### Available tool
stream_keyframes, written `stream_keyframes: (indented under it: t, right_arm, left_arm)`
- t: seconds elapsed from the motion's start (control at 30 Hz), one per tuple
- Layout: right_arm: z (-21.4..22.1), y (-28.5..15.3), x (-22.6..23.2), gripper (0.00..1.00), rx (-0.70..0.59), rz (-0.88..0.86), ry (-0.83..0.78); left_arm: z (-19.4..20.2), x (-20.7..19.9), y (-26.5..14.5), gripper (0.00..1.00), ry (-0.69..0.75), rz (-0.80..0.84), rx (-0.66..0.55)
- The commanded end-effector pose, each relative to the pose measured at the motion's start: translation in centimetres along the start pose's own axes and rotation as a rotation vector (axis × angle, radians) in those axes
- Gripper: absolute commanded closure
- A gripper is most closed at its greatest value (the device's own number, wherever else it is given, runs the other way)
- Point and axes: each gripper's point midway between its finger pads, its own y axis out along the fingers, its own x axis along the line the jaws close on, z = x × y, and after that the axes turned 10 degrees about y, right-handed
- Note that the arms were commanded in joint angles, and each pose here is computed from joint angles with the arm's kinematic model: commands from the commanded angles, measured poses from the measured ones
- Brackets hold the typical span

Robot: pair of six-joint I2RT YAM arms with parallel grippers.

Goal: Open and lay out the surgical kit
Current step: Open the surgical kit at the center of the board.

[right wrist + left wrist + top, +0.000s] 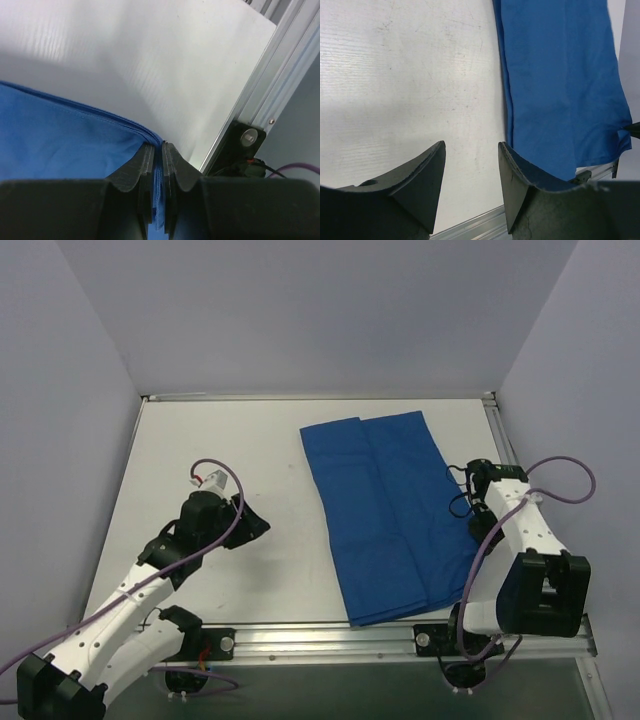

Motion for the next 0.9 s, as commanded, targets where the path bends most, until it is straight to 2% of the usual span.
stream_keyframes:
  t: [0.0,0.1,0.23,0.27,0.3,0.33,0.37,0.43,0.5,0.53,0.6,0.63,0.73,0.77,0.8,0.83,0.87]
  right_arm:
    - [0.4,2.0,-1.3,1.0,0.026,0.11,-0.137]
    - [1.2,2.2,-0.5,0.98,0.08,0.095,-0.167]
    - [0.5,1.5,2.3,0.8,0.078,0.0,-0.258]
    - [-0.3,1.0,2.8,0.69,0.047,-0.015,-0.281]
    - [-1.7,-0.1,3.5,0.64,-0.055,-0.024,-0.313]
    - [-3.3,-2.4,5.0,0.46,-0.142,-0.075,-0.32]
    - [-3.9,-3.8,5.9,0.01,-0.211,-0.103,-0.355]
    - [-4.2,-8.0,7.5,0.0,-0.362,-0.159,-0.413]
    - [-2.4,-10.3,8.9,0.0,-0.382,-0.257,-0.474]
    - [1.2,-12.5,10.6,0.01,-0.349,-0.392,-0.556]
    - [5.6,-15.0,11.7,0.09,-0.299,-0.558,-0.662]
    - [10.2,-16.8,12.2,0.14,-0.238,-0.68,-0.759]
    - [16.1,-18.5,11.6,0.21,-0.195,-0.78,-0.842]
    - [19.1,-19.0,10.5,0.24,-0.186,-0.812,-0.925]
    - [20.6,-19.4,10.1,0.29,-0.163,-0.834,-0.918]
    - [21.8,-19.5,9.6,0.42,-0.146,-0.848,-0.936]
    - [23.5,-19.7,8.7,0.48,-0.129,-0.868,-0.976]
  left_arm:
    - [-1.4,-1.6,-0.1,0.45,0.021,0.055,-0.047]
    - [-1.3,-1.3,0.3,0.45,0.024,0.038,-0.041]
    - [-1.1,-1.1,0.6,0.45,0.027,0.026,-0.029]
    - [-1.1,-1.0,0.7,0.45,0.025,0.021,-0.025]
    - [-1.1,-0.8,0.9,0.45,0.023,0.013,-0.023]
    - [-0.9,-0.6,1.0,0.45,0.024,0.009,-0.019]
    - [-0.8,-0.5,1.2,0.45,0.023,0.002,-0.013]
    - [-0.6,0.0,1.5,0.45,0.018,-0.012,-0.01]
    - [-0.6,0.2,1.6,0.45,0.007,-0.02,-0.006]
    - [-0.7,0.3,1.5,0.45,0.003,-0.028,-0.007]
    - [-1.1,0.3,1.2,0.45,-0.006,-0.03,-0.024]
    - [-1.2,0.4,1.1,0.45,-0.008,-0.035,-0.032]
    - [-1.7,0.2,0.8,0.45,-0.003,-0.044,-0.035]
    - [-2.0,0.1,0.7,0.45,0.004,-0.045,-0.037]
    - [-2.0,0.1,0.6,0.45,0.005,-0.047,-0.035]
    - [-1.9,0.1,0.5,0.45,0.008,-0.05,-0.029]
    - [-2.2,0.5,0.4,0.45,0.012,-0.071,-0.044]
